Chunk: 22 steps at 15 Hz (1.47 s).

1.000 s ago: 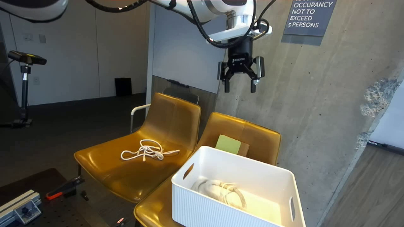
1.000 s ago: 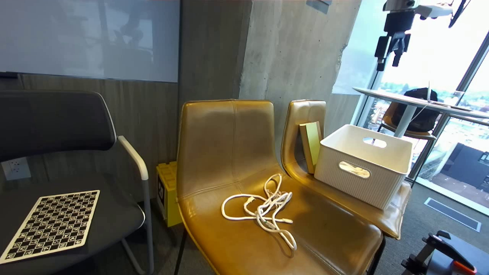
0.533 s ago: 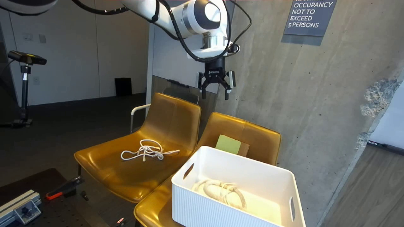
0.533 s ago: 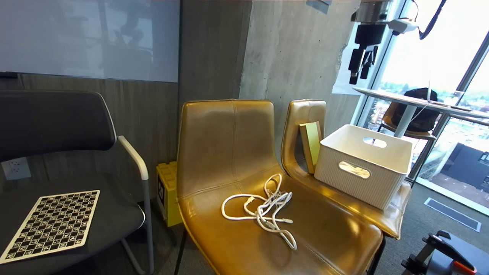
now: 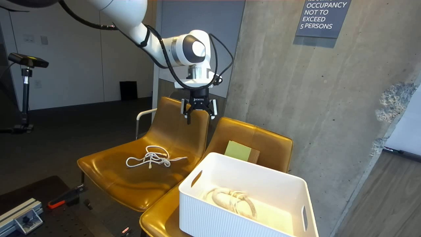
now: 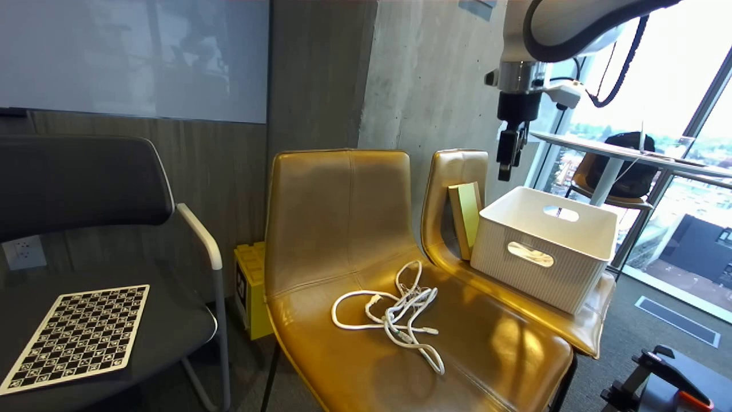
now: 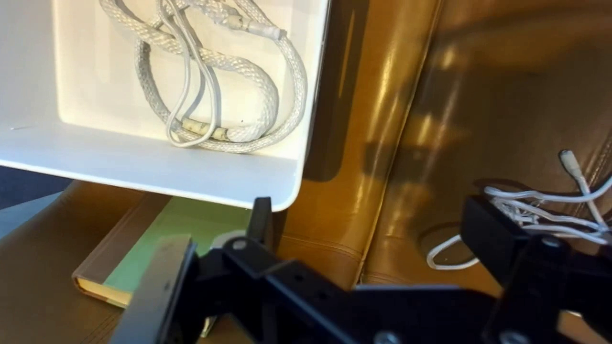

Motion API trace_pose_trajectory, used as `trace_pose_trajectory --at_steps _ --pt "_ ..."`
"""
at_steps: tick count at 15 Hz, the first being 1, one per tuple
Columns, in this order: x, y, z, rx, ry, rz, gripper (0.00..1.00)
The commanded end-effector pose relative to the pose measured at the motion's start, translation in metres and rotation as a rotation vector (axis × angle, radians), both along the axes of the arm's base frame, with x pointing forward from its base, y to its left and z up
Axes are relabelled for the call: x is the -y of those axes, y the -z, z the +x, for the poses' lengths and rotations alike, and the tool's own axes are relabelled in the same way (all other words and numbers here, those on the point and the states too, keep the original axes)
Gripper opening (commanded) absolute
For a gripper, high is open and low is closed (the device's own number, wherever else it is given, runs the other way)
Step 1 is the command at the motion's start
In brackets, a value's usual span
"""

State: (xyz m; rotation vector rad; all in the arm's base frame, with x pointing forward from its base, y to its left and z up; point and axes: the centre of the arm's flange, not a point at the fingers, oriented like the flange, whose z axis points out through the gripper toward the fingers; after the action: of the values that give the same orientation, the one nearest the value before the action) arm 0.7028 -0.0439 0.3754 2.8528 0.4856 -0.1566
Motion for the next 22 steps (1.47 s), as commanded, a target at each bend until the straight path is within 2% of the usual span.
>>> trace_pose_trajectory --at_steps 1,4,8,13,16,22 --pt "-0.015 0.033 -0.028 -0.026 -0.054 -0.009 1.0" --pt "-0.03 0.067 -0.037 -0.056 -0.08 -0.018 1.0" --pt "-0.05 0.094 -0.047 -0.058 -0.116 -0.003 1.0" --pt "-0.081 0.102 -0.06 0.031 -0.137 0.126 1.0" --pt "-0.097 0.105 -0.069 0.05 -0.123 0.205 1.0" --pt "-0.145 0.132 -0.089 0.045 -0.167 0.26 1.0"
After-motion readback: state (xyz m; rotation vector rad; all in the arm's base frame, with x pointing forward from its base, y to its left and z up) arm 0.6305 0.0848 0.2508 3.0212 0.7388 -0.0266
